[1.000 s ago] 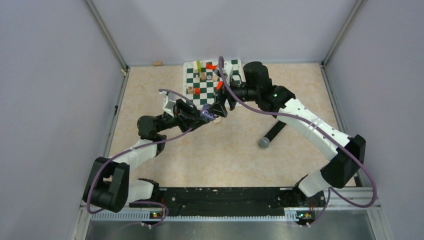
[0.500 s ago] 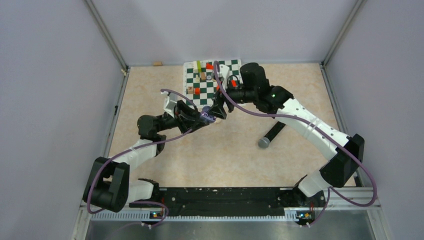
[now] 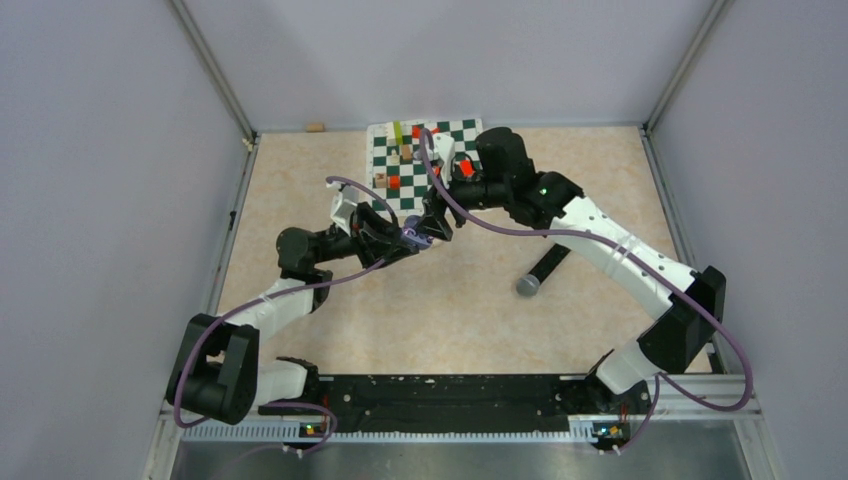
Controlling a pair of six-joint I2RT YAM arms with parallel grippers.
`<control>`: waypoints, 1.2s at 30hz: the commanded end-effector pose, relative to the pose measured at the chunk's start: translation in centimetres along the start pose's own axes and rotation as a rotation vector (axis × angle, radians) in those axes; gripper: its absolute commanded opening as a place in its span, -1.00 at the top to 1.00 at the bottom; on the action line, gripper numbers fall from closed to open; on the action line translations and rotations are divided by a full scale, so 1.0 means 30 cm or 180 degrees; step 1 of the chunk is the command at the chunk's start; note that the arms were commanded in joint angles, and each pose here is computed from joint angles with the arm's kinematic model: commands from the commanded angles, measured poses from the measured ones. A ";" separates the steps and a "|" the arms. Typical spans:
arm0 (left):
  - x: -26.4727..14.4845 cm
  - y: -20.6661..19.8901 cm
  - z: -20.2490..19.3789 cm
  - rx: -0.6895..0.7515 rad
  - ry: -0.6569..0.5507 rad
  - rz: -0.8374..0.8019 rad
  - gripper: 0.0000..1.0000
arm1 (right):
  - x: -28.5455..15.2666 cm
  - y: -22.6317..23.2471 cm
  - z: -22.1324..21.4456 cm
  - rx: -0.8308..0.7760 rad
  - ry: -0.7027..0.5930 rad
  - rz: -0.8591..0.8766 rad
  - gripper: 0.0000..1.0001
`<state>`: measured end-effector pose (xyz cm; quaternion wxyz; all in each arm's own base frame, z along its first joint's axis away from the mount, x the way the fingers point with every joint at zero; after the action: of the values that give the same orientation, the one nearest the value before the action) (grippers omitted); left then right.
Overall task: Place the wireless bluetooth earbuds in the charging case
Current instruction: Adjust the charging case with the earbuds.
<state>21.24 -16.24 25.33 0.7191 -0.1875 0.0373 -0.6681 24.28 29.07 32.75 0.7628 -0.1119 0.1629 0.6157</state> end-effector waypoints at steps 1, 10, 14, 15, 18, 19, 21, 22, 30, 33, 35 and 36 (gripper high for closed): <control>0.032 -0.014 0.078 0.0326 -0.0219 -0.0027 0.99 | 0.054 0.076 0.012 -0.0057 0.0052 0.0355 -0.41; 0.030 -0.023 0.073 0.0392 -0.0192 -0.0069 1.00 | 0.019 0.079 0.064 -0.0175 -0.0028 0.0308 -0.43; 0.028 -0.027 0.077 0.0412 -0.0204 -0.0073 1.00 | -0.020 0.084 0.090 -0.0208 -0.0114 0.0309 -0.46; 0.027 -0.027 0.077 0.0408 -0.0209 -0.0071 1.00 | -0.029 0.082 0.093 -0.0209 -0.0129 0.0302 -0.46; 0.027 -0.029 0.080 0.0417 -0.0217 -0.0077 1.00 | -0.057 0.080 0.102 -0.0209 -0.0187 0.0318 -0.46; 0.027 -0.031 0.080 0.0415 -0.0216 -0.0082 1.00 | -0.064 0.078 0.103 -0.0194 -0.0199 0.0325 -0.47; 0.026 -0.031 0.082 0.0419 -0.0219 -0.0080 1.00 | -0.084 0.075 0.110 -0.0178 -0.0244 0.0347 -0.47; 0.026 -0.031 0.081 0.0416 -0.0220 -0.0079 1.00 | -0.094 0.074 0.114 -0.0171 -0.0267 0.0358 -0.47; 0.022 -0.033 0.089 0.0454 -0.0239 -0.0069 1.00 | -0.189 0.051 0.135 -0.0081 -0.0494 0.0444 -0.47; 0.020 -0.034 0.092 0.0457 -0.0249 -0.0061 1.00 | -0.213 0.060 0.136 -0.0081 -0.0530 0.0440 -0.47; 0.019 -0.034 0.094 0.0464 -0.0253 -0.0060 1.00 | -0.225 0.062 0.135 -0.0053 -0.0541 0.0350 -0.45; 0.019 -0.035 0.095 0.0470 -0.0254 -0.0058 1.00 | -0.231 0.062 0.135 -0.0022 -0.0547 0.0281 -0.42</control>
<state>21.11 -16.40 26.16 0.7219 -0.1805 0.0104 -0.6680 22.87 25.64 37.22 0.7396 -0.0675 0.1324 0.6564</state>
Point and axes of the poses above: each gripper's point midway between its finger pads, its own x axis out along the fingers, its own y axis along the line the jaws close on, z = x × y, the point moved 8 cm from there along -x, back along the fingers, and after that the axes turned 3 degrees about -x, right-handed, at the moved point
